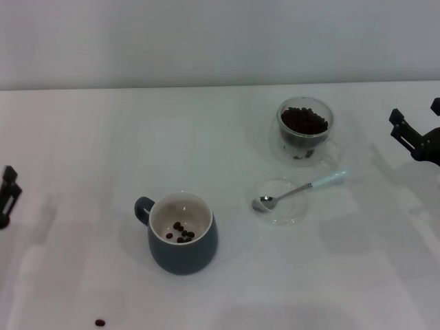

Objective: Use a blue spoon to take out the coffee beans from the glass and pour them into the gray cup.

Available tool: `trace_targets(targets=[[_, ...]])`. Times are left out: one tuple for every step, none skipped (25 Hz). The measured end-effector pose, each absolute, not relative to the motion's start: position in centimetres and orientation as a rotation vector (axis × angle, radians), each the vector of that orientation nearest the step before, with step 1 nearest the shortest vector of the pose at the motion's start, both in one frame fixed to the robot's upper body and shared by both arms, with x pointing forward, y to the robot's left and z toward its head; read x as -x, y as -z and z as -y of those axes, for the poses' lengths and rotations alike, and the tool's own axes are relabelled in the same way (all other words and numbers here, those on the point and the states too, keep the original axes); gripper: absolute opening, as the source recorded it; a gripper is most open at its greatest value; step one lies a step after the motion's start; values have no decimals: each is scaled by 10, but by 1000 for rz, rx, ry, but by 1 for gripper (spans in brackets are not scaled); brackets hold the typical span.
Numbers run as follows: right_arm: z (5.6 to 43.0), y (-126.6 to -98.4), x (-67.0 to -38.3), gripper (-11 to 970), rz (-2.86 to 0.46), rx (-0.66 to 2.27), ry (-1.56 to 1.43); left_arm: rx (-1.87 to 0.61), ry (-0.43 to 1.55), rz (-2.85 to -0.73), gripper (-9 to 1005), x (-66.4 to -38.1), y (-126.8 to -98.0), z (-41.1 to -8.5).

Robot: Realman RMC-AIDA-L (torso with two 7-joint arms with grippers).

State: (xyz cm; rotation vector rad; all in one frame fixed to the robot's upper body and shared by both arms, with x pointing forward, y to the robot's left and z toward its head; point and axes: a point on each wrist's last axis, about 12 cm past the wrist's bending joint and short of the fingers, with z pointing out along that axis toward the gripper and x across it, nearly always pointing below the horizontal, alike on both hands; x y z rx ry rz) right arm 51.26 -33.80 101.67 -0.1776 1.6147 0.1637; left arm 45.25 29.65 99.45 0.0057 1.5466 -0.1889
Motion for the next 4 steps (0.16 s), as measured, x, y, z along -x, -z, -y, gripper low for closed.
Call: trace_targets(targets=[[338,-1017,-513,876,-1615,178,-164,34,164,-1529,817,-461,-998,-300],[338,-1017,-513,876,-1615,179,-165,42,159,-1525,817,-463,-999,-301],[338,-1017,-513,876,-1615,179,-165,60,150,-1517,817,-468,-1001,-302],[338,-1017,-513,876,-1616,179,-164,72,144,-1513,817,-470,-1002,-303]])
